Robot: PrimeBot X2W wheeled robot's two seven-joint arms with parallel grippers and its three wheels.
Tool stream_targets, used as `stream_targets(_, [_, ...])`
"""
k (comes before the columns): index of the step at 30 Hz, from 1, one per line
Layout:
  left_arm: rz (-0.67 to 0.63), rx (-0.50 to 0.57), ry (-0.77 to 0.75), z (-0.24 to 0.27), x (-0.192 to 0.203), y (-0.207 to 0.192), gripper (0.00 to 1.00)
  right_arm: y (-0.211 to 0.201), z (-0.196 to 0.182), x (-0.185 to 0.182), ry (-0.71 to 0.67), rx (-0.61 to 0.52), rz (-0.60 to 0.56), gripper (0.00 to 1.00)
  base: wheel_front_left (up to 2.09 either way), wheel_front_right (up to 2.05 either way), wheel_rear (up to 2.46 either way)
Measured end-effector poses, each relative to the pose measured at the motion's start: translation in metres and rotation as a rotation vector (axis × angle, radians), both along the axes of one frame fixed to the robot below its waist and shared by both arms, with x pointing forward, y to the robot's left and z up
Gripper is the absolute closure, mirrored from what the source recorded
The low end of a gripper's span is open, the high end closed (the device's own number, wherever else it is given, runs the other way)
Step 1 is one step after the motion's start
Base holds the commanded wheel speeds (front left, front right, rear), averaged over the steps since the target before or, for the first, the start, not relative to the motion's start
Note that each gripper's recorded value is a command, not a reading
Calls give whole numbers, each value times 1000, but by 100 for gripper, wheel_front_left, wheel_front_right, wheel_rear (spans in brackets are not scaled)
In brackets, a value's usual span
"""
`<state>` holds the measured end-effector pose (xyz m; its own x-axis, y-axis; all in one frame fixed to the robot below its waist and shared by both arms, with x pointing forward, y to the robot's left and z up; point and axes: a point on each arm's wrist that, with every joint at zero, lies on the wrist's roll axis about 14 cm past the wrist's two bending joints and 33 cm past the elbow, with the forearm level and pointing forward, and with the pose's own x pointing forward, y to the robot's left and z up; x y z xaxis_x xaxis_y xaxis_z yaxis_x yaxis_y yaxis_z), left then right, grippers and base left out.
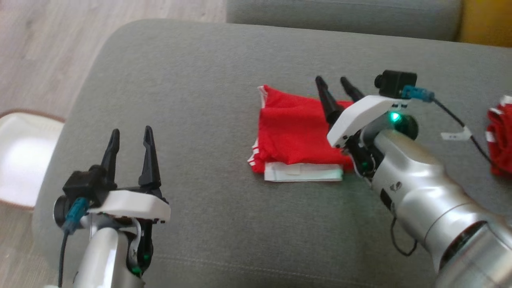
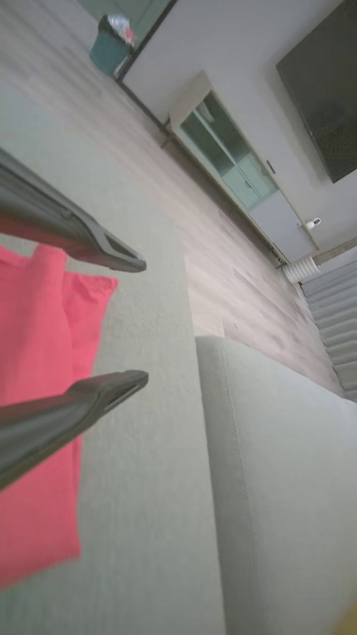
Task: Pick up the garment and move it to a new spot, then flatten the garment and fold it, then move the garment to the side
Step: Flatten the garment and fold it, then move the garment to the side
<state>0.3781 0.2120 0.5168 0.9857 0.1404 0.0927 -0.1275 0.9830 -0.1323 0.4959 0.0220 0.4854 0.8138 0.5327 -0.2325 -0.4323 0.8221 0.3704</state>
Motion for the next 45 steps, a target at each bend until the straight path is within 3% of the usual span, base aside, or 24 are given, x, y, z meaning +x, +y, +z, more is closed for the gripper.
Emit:
stream_targets(11, [-123, -14, -85, 25, 25, -42, 0, -105, 50, 25, -291, -257, -108, 0, 0, 0, 0])
stream_targets(17, [-157, -20, -111, 33, 32, -55, 0, -146, 28, -7, -331, -286, -192, 0, 0, 0, 0])
stream_targets(28, [-212, -7, -55, 13, 19, -69, 0, -154, -10, -60, -296, -270, -306, 0, 0, 0, 0])
stream_targets(45, [-218, 1, -37, 6, 21, -69, 0, -149, -8, -58, -300, -224, -311, 0, 0, 0, 0])
